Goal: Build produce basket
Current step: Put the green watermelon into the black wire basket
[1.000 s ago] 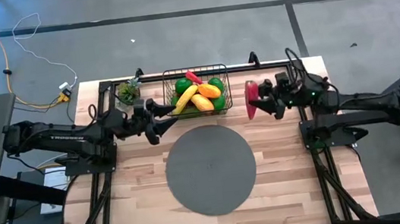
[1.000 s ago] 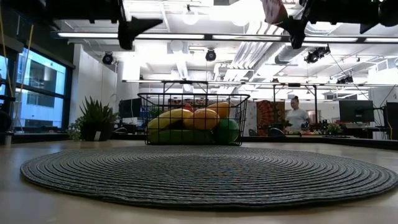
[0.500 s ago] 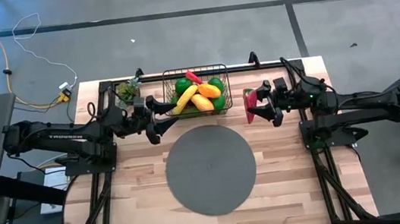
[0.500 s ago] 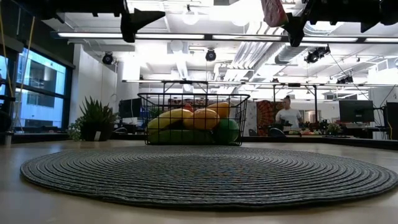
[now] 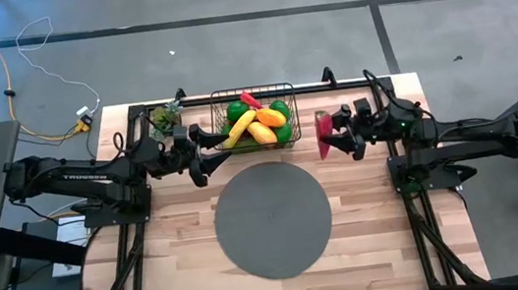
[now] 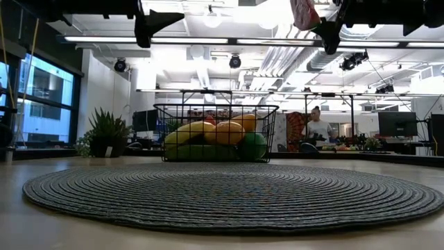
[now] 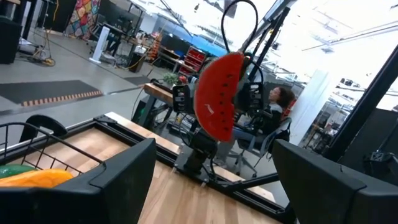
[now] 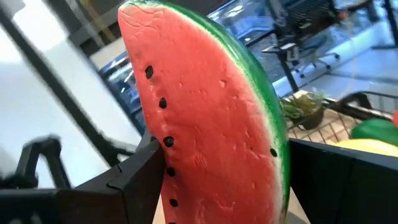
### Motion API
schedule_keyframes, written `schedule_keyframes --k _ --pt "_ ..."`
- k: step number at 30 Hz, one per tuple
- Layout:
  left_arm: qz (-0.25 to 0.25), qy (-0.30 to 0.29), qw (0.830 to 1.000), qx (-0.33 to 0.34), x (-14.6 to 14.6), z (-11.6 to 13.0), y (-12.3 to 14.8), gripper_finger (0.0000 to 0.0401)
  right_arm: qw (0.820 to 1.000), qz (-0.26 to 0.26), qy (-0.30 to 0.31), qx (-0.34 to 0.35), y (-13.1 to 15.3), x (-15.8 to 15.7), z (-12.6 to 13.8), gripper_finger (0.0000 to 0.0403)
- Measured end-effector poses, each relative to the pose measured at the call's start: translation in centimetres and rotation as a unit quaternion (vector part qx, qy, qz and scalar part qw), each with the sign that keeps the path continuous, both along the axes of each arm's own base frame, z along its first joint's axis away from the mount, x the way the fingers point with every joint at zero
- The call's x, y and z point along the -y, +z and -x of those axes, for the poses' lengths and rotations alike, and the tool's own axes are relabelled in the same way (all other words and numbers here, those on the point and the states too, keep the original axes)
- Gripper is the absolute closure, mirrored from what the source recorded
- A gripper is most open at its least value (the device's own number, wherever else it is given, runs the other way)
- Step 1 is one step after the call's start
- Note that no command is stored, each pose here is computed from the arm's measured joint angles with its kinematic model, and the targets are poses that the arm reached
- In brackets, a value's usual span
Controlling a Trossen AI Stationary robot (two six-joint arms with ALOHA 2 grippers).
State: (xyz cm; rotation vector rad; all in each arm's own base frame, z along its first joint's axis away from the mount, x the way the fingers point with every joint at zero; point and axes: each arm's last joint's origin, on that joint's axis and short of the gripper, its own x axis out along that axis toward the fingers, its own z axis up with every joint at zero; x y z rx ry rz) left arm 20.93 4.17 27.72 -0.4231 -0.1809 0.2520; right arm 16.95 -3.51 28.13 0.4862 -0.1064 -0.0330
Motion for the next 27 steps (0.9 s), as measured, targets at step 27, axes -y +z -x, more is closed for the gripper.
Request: schedule_keyframes --k 27 --pt "0.001 -0.003 0.992 0.125 0.1 0.6 2.3 0.0091 0.854 0.161 0.009 -0.494 4.5 12.6 -17.2 0.0131"
